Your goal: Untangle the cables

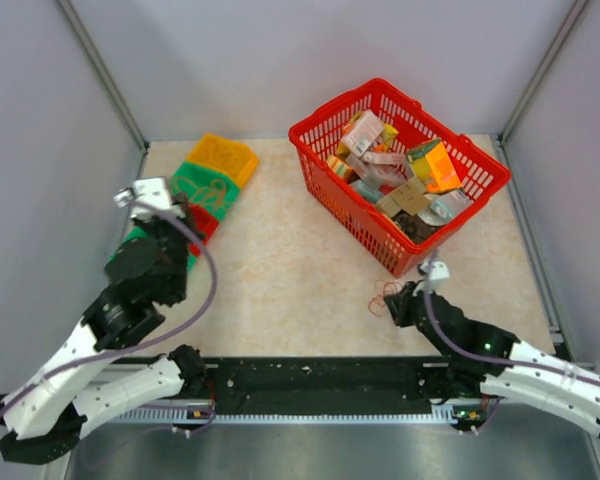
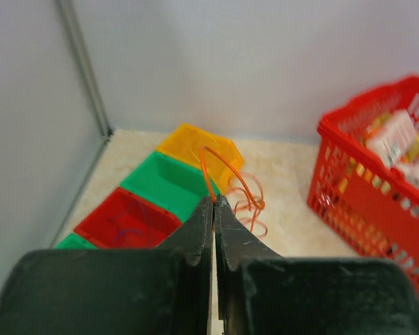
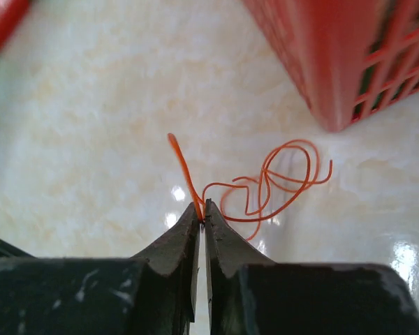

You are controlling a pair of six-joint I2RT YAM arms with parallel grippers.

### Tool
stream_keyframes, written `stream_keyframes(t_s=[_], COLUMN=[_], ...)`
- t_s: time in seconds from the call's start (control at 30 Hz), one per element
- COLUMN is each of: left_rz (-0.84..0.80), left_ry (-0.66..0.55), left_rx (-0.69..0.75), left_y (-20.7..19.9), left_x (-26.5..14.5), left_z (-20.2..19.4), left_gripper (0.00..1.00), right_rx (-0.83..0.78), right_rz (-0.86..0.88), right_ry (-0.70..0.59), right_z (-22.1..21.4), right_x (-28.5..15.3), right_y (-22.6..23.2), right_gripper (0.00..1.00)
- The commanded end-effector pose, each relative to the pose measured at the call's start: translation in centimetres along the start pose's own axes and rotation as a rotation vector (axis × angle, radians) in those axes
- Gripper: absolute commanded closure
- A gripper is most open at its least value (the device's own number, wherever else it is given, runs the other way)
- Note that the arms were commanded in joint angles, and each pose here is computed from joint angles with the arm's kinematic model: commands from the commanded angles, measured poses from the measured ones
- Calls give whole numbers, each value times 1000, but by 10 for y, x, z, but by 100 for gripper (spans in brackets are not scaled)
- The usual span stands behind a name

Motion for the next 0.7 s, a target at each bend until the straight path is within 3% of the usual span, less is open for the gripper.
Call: stream_keyframes(t_s=[0.0,0.17,0.23,0.27,0.67], left_rz=[-206,-431,-504,-520,-747], left_ry=[144,267,323,346,714], left_rx=[-10,-53,-64,-63,58], left_y=[-41,-75,-85,-88,-124], left_x=[5,0,-4,-5,-22], left_z=[-21,-38,-48,-54,-155], left_gripper=[100,100,100,100,100], right_rx=[-105,-145,-133,-126,-59], right_rz=[153,143,173,182,318], right_ry=[181,235,225,215,71], right_z=[-2,-10,-11,-10,24], right_x=[14,26,25,24,1], right_y=[43,49,51,51,60], right_gripper=[90,89,96,100,100])
Point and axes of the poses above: each gripper's point midway between its finger pads, its own x axis out along the fingers, its own y axis along the line the jaws close on, z = x × y, the point moved 8 cm from there along -x, back along the fingers
